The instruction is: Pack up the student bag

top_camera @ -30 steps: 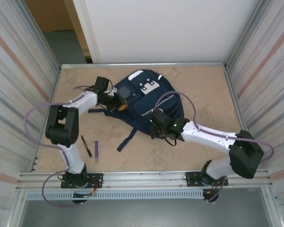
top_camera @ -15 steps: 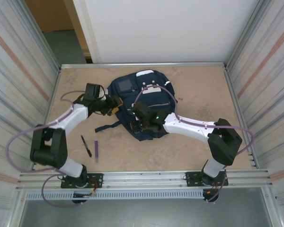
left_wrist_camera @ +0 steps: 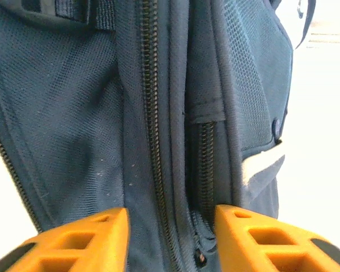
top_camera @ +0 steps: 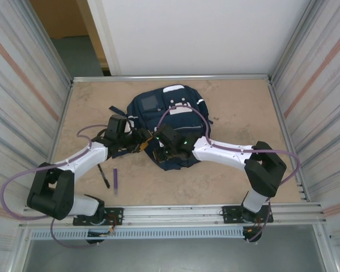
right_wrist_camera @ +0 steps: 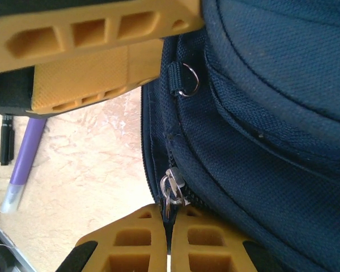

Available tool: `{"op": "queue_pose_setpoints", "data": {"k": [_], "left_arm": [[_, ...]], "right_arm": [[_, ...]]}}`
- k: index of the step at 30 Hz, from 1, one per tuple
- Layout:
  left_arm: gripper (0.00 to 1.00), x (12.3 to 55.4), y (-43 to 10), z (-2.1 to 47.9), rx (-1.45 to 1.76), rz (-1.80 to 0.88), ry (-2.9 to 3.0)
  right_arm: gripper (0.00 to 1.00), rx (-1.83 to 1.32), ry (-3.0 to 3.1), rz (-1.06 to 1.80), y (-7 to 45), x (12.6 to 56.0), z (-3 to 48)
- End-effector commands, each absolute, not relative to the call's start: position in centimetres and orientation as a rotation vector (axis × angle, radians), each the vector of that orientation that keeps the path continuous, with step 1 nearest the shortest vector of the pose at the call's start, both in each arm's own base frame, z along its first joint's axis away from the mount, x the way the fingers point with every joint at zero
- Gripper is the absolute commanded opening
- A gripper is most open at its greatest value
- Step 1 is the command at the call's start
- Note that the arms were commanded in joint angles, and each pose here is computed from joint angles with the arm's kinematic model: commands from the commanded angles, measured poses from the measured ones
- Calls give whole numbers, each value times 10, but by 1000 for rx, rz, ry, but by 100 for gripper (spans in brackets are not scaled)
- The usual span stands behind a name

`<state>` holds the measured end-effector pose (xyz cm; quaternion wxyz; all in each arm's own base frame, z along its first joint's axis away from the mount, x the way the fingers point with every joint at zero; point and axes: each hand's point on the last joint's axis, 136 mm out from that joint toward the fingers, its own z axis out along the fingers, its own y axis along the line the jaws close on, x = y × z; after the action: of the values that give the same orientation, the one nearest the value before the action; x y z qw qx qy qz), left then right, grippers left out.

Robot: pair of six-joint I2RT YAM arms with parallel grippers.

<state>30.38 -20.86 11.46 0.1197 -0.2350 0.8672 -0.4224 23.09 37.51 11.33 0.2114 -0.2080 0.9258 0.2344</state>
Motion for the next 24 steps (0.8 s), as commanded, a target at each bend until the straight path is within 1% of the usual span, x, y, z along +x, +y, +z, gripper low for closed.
{"op": "queue_pose_setpoints", "data": {"k": [1, 2, 3, 5, 6, 11, 15, 19, 22, 24], "left_arm": [[30, 318, -222, 124, -660, -1296, 2462], [25, 317, -222, 123, -657, -1284, 2466], [18, 317, -221, 123, -652, -1262, 2465], [1, 315, -212, 118, -663, -1187, 2477], [0, 314, -208, 117, -669, -1158, 2480], [0, 315, -189, 118, -645, -1103, 2494], [0, 323, -181, 122, -614, -1150, 2512], [0, 334, -169, 127, -560, -1153, 2544], [0, 352, -157, 130, -529, -1124, 2562], [0, 368, -149, 132, -531, -1142, 2574]], "right_arm": [[0, -640, 2545, 770, 401, 215, 129], [0, -645, 2555, 745, 398, 215, 128], [0, -655, 2568, 715, 394, 214, 126], [0, -673, 2612, 614, 380, 214, 124], [0, -676, 2634, 570, 373, 212, 123], [0, -625, 2755, 362, 317, 212, 113], [0, -566, 2813, 257, 270, 218, 101], [0, -411, 2871, 113, 219, 230, 91], [0, -341, 2869, 96, 198, 235, 95], [0, -318, 2861, 135, 194, 238, 101]]}}
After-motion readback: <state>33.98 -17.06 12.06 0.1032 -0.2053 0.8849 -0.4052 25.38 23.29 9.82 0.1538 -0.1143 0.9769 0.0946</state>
